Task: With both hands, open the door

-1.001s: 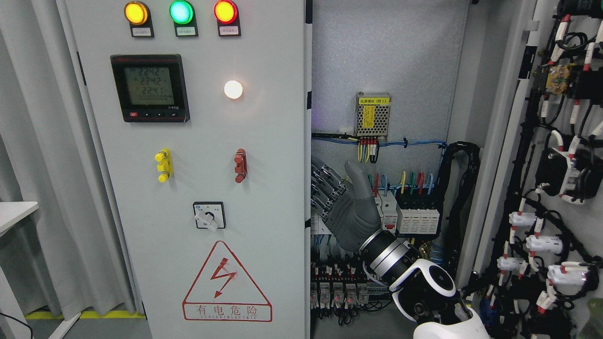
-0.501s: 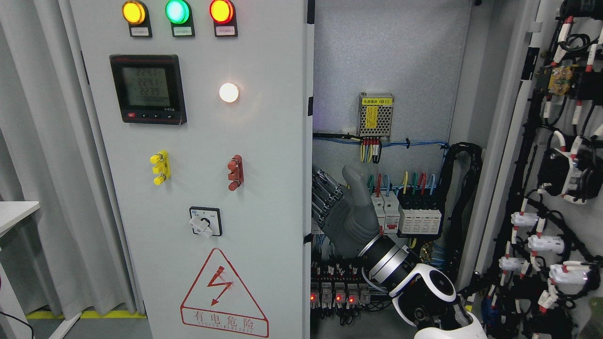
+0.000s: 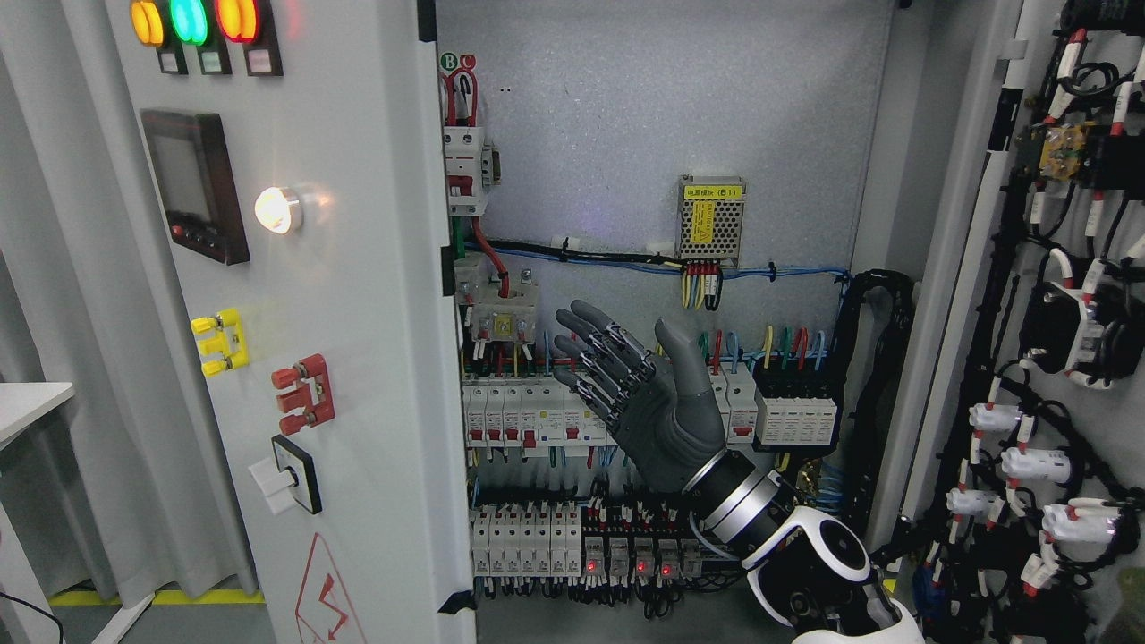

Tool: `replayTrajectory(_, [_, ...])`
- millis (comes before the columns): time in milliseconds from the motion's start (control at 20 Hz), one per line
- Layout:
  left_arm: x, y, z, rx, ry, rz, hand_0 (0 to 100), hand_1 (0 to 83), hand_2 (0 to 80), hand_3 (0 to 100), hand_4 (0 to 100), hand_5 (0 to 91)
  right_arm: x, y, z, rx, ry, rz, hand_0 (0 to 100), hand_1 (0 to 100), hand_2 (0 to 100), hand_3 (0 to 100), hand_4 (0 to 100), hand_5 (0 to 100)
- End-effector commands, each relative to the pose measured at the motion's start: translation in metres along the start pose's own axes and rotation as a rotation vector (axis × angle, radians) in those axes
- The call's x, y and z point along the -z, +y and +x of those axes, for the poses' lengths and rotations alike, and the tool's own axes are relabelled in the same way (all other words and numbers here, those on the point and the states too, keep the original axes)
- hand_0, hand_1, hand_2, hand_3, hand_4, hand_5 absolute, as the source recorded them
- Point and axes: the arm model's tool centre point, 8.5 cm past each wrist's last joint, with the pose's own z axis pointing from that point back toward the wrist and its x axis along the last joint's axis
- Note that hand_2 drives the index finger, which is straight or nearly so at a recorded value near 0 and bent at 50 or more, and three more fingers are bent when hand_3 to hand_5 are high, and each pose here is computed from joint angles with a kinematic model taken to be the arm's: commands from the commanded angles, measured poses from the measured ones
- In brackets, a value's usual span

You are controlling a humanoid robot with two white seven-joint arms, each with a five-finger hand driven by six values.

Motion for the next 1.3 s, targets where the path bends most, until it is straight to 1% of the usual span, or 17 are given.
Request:
replayTrajectory(0, [0.0,-0.001,0.002,-0.001,-0.002,-0.001,30,0.0,2.7,3,4,0.0,0.006,0.023,0.0,-0.021,0.001,0.061,22,0,0,0,0,0])
replayTrajectory(150, [0.0,-0.001,0.002,-0.001,-0.002,-0.001,30,0.0,2.7,3,4,0.0,0.012,0.039,-0.003,-0.037,0.016,0.106,22,0,0,0,0,0])
replayTrajectory(300, [0.0,-0.001,0.002,0.003,-0.004,-0.001,30,0.0,2.7,3,4,0.0,0.01,0.05,0.001,-0.041,0.0,0.137,22,0,0,0,0,0])
replayTrajectory(350, [0.0,-0.001,0.002,0.003,-0.002,-0.001,30,0.0,2.7,3,4,0.0,0.012,0.057,0.0,-0.043,0.003,0.16,22,0,0,0,0,0])
replayTrajectory(651, [0.0,-0.001,0.002,0.0,-0.002,-0.001,30,0.0,2.7,3,4,0.0,0.016,0.081,-0.023,-0.025,0.058,0.226,22,0,0,0,0,0])
replayTrajectory(851, [0.0,0.0,0.002,0.0,-0.004,0.001,30,0.0,2.7,3,4,0.0,0.012,0.106,-0.045,-0.002,0.104,0.286,22,0,0,0,0,0])
replayTrajectory(1001, [0.0,-0.001,0.002,0.002,-0.004,-0.001,30,0.0,2.7,3,4,0.0,0.006,0.121,-0.052,0.01,0.108,0.32,22,0,0,0,0,0])
replayTrajectory(1251, [0.0,-0.001,0.002,0.0,-0.004,-0.001,30,0.0,2.7,3,4,0.0,-0.01,0.157,-0.065,0.051,0.112,0.391,22,0,0,0,0,0])
